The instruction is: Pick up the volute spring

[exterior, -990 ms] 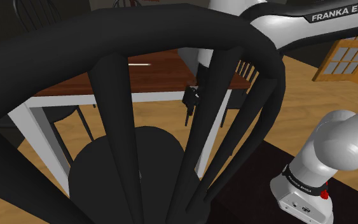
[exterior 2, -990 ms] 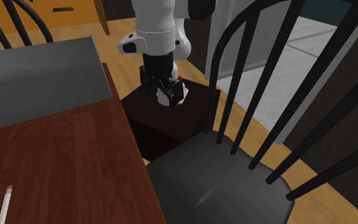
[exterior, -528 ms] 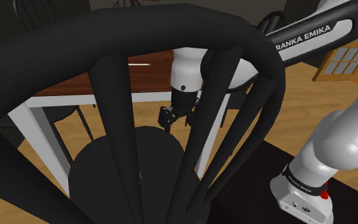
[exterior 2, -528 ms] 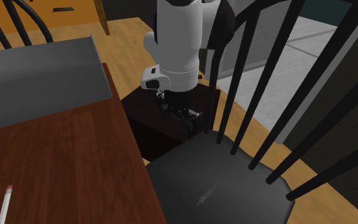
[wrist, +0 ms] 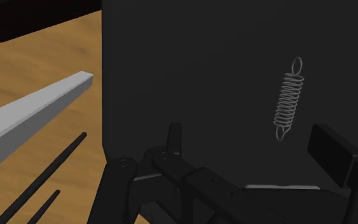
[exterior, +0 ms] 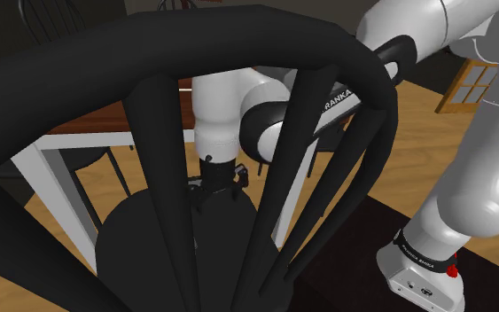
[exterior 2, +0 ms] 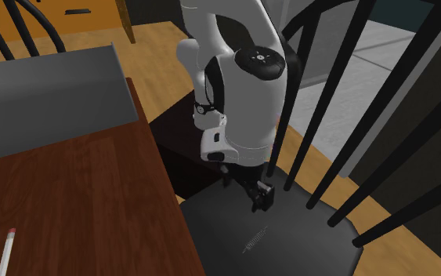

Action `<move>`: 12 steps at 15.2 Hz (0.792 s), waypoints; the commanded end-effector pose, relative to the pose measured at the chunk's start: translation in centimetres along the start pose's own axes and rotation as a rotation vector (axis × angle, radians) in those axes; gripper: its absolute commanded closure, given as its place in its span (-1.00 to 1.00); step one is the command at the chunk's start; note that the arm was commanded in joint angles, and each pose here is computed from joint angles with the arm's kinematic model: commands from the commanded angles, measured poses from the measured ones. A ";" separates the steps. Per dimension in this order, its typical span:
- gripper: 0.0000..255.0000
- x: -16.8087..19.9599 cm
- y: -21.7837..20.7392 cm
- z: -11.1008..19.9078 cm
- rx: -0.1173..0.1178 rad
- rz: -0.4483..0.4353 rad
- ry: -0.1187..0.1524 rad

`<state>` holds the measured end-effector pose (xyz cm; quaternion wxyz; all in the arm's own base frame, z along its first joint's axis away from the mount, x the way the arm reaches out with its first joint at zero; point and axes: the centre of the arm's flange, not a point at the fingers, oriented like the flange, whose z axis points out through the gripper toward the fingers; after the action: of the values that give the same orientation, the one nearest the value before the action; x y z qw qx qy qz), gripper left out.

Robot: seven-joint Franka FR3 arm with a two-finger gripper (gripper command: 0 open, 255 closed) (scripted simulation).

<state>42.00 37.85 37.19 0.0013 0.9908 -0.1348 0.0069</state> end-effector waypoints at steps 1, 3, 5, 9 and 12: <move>-1.00 0.3 -2.3 1.8 -0.006 0.011 -0.001; -1.00 0.6 -4.4 3.4 -0.012 0.020 -0.004; -1.00 0.9 -6.6 5.1 -0.018 0.029 -0.007; -1.00 1.0 -7.7 7.1 -0.021 0.034 -0.008; -1.00 1.0 -7.7 8.7 -0.021 0.034 -0.008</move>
<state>45.20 44.87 29.12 0.0113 0.9884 -0.1516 0.0011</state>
